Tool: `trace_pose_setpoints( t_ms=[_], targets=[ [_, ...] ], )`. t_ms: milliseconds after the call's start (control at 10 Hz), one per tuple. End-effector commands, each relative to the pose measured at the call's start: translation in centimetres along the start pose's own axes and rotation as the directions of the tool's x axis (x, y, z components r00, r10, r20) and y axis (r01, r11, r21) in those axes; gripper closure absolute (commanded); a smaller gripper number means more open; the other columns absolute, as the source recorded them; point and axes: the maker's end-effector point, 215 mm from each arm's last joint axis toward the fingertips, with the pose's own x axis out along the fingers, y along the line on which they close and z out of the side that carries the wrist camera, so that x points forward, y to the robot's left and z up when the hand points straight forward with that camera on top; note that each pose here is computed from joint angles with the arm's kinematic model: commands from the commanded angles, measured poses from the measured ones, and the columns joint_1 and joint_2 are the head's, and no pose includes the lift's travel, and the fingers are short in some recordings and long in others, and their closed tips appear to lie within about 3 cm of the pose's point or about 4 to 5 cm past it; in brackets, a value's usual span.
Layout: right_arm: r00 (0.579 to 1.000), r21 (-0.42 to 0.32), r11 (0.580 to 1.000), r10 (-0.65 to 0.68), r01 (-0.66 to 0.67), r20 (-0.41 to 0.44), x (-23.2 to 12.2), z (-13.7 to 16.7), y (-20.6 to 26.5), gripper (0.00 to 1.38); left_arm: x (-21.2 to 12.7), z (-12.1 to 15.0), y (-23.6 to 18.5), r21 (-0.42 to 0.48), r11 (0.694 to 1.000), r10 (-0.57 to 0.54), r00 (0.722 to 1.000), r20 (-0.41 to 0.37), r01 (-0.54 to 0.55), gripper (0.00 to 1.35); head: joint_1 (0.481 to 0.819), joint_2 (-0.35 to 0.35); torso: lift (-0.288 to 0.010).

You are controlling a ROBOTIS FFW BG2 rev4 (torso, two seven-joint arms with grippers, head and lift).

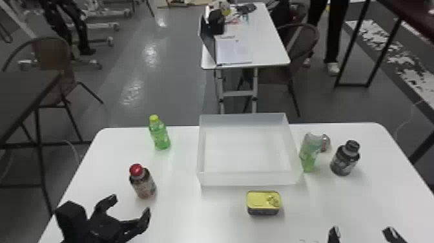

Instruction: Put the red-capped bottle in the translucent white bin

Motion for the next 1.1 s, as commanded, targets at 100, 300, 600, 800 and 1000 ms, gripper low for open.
trace_pose_setpoints(
  t_ms=[100,300,600,800,1000],
  targets=[
    [1.000,0.000,1.000,0.000,0.000,0.000,0.2,0.0,0.0,0.12,0.7,-2.7,3.5,0.008,1.000,0.021,0.998,-0.066,-0.020,0.12,0.695,0.129,0.000],
    [1.000,-0.004,1.000,0.005,-0.005,0.008,0.7,0.2,0.1,0.12,1.8,-4.1,5.6,0.033,0.999,-0.007,0.994,-0.108,0.010,0.12,0.695,0.152,0.000],
    [1.000,0.001,1.000,0.007,-0.007,0.008,1.0,0.1,0.3,0.12,3.8,-4.7,8.0,0.083,0.996,-0.025,0.988,-0.152,0.038,0.12,0.695,0.190,0.000],
    [1.000,0.003,1.000,0.006,-0.006,0.008,1.2,0.0,0.2,0.12,5.6,-5.0,9.1,0.108,0.991,-0.053,0.982,-0.182,0.074,0.12,0.695,0.200,0.000],
    [1.000,0.007,1.000,0.008,-0.008,0.012,1.4,0.1,0.3,0.12,7.9,-4.9,9.3,0.156,0.980,-0.090,0.971,-0.223,0.127,0.11,0.695,0.199,0.000]
  ],
)
